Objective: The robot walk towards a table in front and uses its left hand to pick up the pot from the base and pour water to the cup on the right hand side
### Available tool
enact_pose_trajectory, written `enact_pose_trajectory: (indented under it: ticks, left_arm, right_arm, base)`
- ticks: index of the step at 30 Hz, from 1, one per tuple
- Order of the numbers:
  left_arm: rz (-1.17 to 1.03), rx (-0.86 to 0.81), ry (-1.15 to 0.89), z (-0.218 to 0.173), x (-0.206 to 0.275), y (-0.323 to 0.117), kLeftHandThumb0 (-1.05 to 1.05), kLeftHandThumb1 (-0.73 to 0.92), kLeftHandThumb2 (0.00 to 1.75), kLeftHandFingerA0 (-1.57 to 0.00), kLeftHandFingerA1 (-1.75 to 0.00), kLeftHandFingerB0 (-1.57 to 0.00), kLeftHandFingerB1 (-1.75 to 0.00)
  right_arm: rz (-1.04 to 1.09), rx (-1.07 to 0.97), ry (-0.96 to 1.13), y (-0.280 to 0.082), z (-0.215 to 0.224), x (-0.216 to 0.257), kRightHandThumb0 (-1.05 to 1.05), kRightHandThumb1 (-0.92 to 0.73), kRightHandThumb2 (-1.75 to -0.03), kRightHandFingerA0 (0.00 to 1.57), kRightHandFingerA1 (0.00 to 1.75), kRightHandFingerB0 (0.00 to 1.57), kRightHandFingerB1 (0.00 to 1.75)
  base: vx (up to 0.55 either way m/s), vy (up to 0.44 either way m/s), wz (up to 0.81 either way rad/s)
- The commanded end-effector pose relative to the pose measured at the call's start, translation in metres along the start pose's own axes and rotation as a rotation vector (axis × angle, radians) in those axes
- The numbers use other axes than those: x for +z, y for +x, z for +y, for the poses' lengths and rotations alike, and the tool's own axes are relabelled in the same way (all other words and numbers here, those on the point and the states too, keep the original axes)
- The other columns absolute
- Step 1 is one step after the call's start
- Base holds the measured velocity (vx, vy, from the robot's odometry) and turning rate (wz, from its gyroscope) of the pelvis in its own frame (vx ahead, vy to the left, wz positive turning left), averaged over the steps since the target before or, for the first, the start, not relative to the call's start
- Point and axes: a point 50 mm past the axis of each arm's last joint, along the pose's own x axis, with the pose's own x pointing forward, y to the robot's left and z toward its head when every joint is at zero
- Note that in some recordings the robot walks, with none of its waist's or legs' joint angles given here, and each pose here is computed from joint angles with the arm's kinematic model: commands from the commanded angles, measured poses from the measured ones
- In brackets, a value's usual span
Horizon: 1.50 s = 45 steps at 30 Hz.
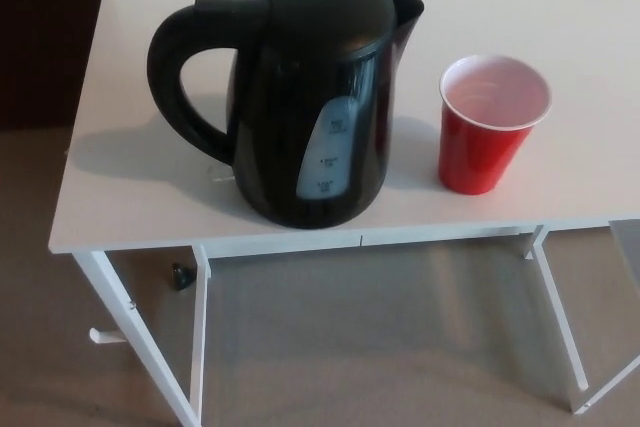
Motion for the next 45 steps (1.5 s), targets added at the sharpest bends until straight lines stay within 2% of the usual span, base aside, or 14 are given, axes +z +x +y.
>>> enact_pose_trajectory:
  ticks: [1,7,9,13,14,19,20,23,24,30,40,42,44,45]
  left_arm:
    - [0.016,0.012,0.001,0.003,-0.003,-0.002,-0.38,0.49,0.55,-0.6,-0.5,-0.52,-0.38]
    - [0.007,0.012,0.0,0.003,-0.002,-0.001,-0.37,0.48,0.55,-0.59,-0.52,-0.54,-0.39]
    - [-0.001,0.016,-0.005,0.002,0.001,0.0,-0.42,0.39,0.74,-0.55,-0.62,-0.47,-0.51]
    - [0.003,0.006,-0.005,0.003,0.0,0.0,-0.37,0.49,0.55,-0.59,-0.52,-0.52,-0.38]
    - [0.003,0.005,0.0,0.003,0.001,0.0,-0.45,0.4,0.75,-0.56,-0.6,-0.44,-0.5]
    - [0.007,0.01,-0.002,0.004,0.002,0.001,-0.37,0.49,0.55,-0.59,-0.52,-0.52,-0.39]
    - [0.008,0.01,-0.002,0.004,0.002,0.001,-0.37,0.49,0.55,-0.59,-0.5,-0.52,-0.39]
    - [0.007,0.01,0.0,0.004,0.002,0.001,-0.37,0.49,0.55,-0.59,-0.49,-0.52,-0.39]
    - [0.008,0.007,0.006,0.004,0.002,0.0,-0.47,0.41,0.75,-0.56,-0.59,-0.46,-0.5]
    - [-0.001,-0.001,0.003,0.003,0.001,-0.001,-0.37,0.49,0.55,-0.58,-0.53,-0.52,-0.39]
    - [-0.012,-0.001,-0.004,0.003,0.007,0.002,-0.44,0.41,0.75,-0.54,-0.62,-0.44,-0.5]
    - [-0.014,-0.001,0.0,0.003,0.007,0.002,-0.37,0.49,0.55,-0.57,-0.54,-0.52,-0.38]
    - [-0.02,0.0,0.014,0.003,0.008,0.002,-0.38,0.49,0.55,-0.58,-0.53,-0.52,-0.39]
    - [-0.021,-0.002,0.018,0.004,0.008,0.002,-0.37,0.5,0.55,-0.59,-0.49,-0.52,-0.39]
  right_arm:
    - [0.006,-0.023,-0.008,-0.003,-0.008,0.0,-0.62,-0.18,-0.75,0.76,0.83,0.52,0.69]
    - [0.004,-0.021,-0.021,-0.002,-0.008,0.001,-0.64,-0.27,-0.57,0.89,0.82,0.58,0.68]
    - [0.002,-0.022,-0.02,-0.002,-0.007,0.002,-0.66,-0.17,-0.75,0.86,0.84,0.58,0.7]
    - [0.01,-0.03,-0.053,-0.002,-0.008,0.002,-0.73,-0.18,-0.77,0.81,0.78,0.57,0.68]
    - [0.01,-0.025,-0.052,-0.002,-0.008,0.001,-0.78,-0.16,-0.75,0.8,0.76,0.58,0.68]
    - [0.009,-0.017,-0.049,-0.001,-0.007,0.002,-0.73,-0.2,-0.77,0.82,0.8,0.58,0.68]
    - [0.009,-0.018,-0.046,-0.001,-0.007,0.002,-0.65,-0.26,-0.56,0.86,0.78,0.63,0.66]
    - [0.005,-0.017,-0.043,-0.001,-0.007,0.002,-0.69,-0.16,-0.73,0.85,0.81,0.6,0.69]
    - [0.006,-0.017,-0.046,-0.002,-0.007,0.002,-0.69,-0.17,-0.74,0.86,0.81,0.6,0.69]
    - [0.011,-0.015,-0.054,-0.002,-0.007,0.002,-0.68,-0.29,-0.55,0.86,0.78,0.64,0.66]
    - [0.005,-0.019,-0.059,0.001,-0.005,0.006,-0.67,-0.17,-0.74,0.93,0.81,0.64,0.69]
    - [0.004,-0.025,-0.067,0.001,-0.004,0.007,-0.6,-0.27,-0.59,0.93,0.78,0.67,0.67]
    - [-0.001,-0.021,-0.065,0.001,-0.004,0.006,-0.64,-0.18,-0.76,0.89,0.82,0.65,0.71]
    - [0.002,-0.014,-0.066,0.0,-0.005,0.005,-0.67,-0.27,-0.56,0.9,0.78,0.68,0.67]
  base:
    - [0.0,0.0,0.0]
    - [0.0,0.0,0.0]
    - [0.0,0.0,0.0]
    - [0.0,0.0,0.0]
    - [0.0,0.0,0.0]
    - [0.0,0.0,0.0]
    - [0.04,0.011,0.09]
    - [0.04,0.018,0.0]
    - [0.02,0.0,0.09]
    - [0.04,-0.143,0.07]
    - [0.09,-0.247,0.1]
    - [0.07,0.117,-0.06]
    - [0.07,0.183,-0.1]
    - [0.06,0.243,-0.15]
